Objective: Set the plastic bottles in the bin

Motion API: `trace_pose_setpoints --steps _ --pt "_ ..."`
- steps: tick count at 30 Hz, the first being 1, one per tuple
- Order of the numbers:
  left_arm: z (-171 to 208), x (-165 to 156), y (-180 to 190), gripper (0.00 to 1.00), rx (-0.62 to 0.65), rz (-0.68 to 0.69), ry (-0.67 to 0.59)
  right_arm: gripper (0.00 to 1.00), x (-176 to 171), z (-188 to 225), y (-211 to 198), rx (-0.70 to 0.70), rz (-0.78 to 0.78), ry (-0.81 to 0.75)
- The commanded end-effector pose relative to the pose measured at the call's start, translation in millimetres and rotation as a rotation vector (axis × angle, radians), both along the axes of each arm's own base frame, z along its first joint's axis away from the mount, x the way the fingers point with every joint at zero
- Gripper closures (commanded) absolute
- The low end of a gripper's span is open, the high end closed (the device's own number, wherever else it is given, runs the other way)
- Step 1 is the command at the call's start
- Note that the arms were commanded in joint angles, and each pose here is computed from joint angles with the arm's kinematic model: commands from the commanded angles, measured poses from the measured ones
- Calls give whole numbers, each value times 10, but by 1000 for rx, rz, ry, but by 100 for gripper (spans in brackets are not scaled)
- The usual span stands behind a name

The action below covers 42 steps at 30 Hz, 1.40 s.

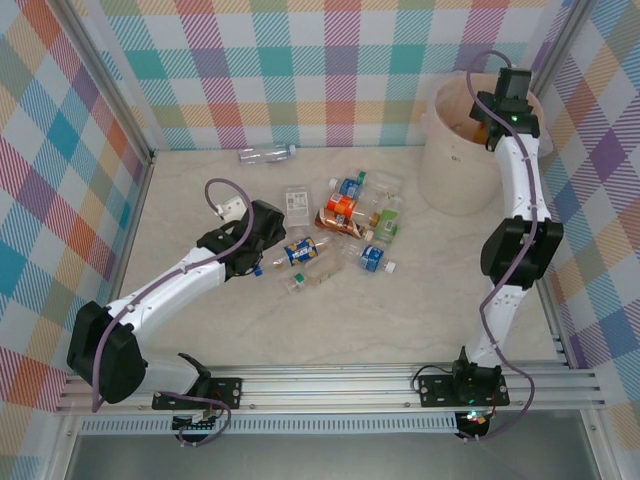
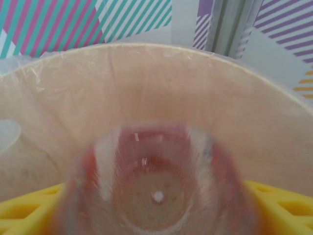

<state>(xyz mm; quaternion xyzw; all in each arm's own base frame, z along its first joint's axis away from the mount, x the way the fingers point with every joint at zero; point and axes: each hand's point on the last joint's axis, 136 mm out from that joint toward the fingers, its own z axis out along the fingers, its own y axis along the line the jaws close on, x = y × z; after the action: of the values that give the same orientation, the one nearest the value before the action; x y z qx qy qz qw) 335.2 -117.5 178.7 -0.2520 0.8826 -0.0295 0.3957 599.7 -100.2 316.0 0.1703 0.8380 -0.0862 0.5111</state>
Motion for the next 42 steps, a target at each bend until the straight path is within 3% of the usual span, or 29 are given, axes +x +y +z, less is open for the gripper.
trace_pose_setpoints --steps 1,15,29,36,42 --pt "-49 -35 89 0 6 29 23 14 19 197 73 51 35 -40" --pt "-130 -49 101 0 -13 32 46 2 -273 517 293 114 124 -79" --pt "-223 -53 87 0 -52 44 77 0 -1144 786 1034 221 366 -220" --pt "-261 -47 82 0 -62 51 95 0 -1661 661 1647 323 656 -247" --pt "-312 -47 67 0 -73 53 115 0 -2027 84 2102 400 825 -59"
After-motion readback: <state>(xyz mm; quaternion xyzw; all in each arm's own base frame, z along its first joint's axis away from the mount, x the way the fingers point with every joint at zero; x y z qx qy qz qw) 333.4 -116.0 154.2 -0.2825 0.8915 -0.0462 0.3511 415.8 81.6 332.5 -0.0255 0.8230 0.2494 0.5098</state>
